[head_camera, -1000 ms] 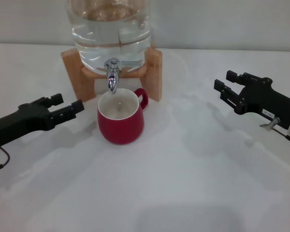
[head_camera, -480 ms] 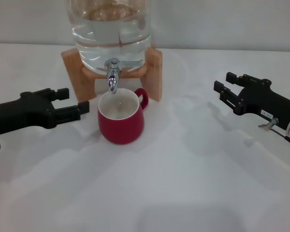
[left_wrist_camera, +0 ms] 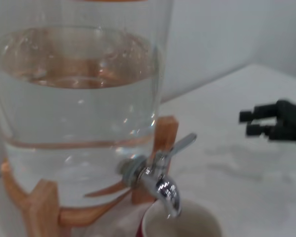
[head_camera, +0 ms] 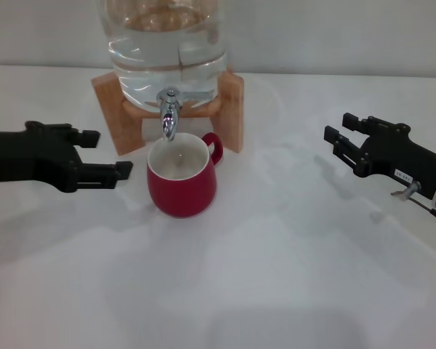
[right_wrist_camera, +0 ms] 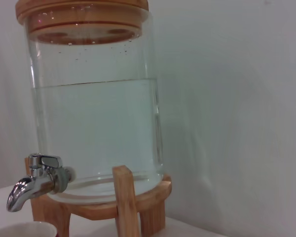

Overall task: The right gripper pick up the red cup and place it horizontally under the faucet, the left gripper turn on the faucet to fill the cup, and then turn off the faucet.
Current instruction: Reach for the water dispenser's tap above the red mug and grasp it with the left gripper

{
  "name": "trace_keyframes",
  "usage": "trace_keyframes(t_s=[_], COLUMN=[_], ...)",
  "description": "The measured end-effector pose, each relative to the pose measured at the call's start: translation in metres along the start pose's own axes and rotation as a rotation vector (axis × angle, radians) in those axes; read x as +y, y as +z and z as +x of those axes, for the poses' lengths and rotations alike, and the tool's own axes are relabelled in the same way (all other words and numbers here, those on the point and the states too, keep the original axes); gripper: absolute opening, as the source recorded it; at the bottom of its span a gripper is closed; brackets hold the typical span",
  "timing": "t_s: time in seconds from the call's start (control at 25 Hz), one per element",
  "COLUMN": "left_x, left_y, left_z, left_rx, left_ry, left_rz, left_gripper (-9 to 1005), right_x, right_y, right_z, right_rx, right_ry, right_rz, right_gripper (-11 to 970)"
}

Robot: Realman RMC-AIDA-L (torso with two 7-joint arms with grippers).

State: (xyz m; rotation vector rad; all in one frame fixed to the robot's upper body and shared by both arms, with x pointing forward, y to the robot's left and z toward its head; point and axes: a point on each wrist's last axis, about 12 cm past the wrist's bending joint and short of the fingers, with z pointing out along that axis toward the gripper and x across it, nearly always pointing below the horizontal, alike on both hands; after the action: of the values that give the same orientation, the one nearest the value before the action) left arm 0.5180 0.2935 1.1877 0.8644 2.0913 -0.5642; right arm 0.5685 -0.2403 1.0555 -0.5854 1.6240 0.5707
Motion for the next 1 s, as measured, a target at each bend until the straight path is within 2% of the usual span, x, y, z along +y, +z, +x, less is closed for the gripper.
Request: trace_keyframes(t_s=[0.32, 0.76, 1.0], left_x=[-0.002, 0.003, -0.003], left_y=[-0.008, -0.008, 0.0], left_z=[-0.03, -0.077, -0.096], left_rx=[0.133, 0.191, 0.224], left_ry=[0.075, 0.208, 0.28], left_rz=[-0.062, -0.084, -0.08], left_gripper=[813, 813, 813], right_x=[0.0, 0.0, 0.002], right_y=[-0.001, 0.0, 0.003], right_z=[0.001, 0.0, -0.001], right_rx=[0.002, 0.0, -0.006], right_ry=[0.004, 0.009, 0.009], right_rz=[0.001, -0.001, -0.008], right_gripper=[394, 393, 393])
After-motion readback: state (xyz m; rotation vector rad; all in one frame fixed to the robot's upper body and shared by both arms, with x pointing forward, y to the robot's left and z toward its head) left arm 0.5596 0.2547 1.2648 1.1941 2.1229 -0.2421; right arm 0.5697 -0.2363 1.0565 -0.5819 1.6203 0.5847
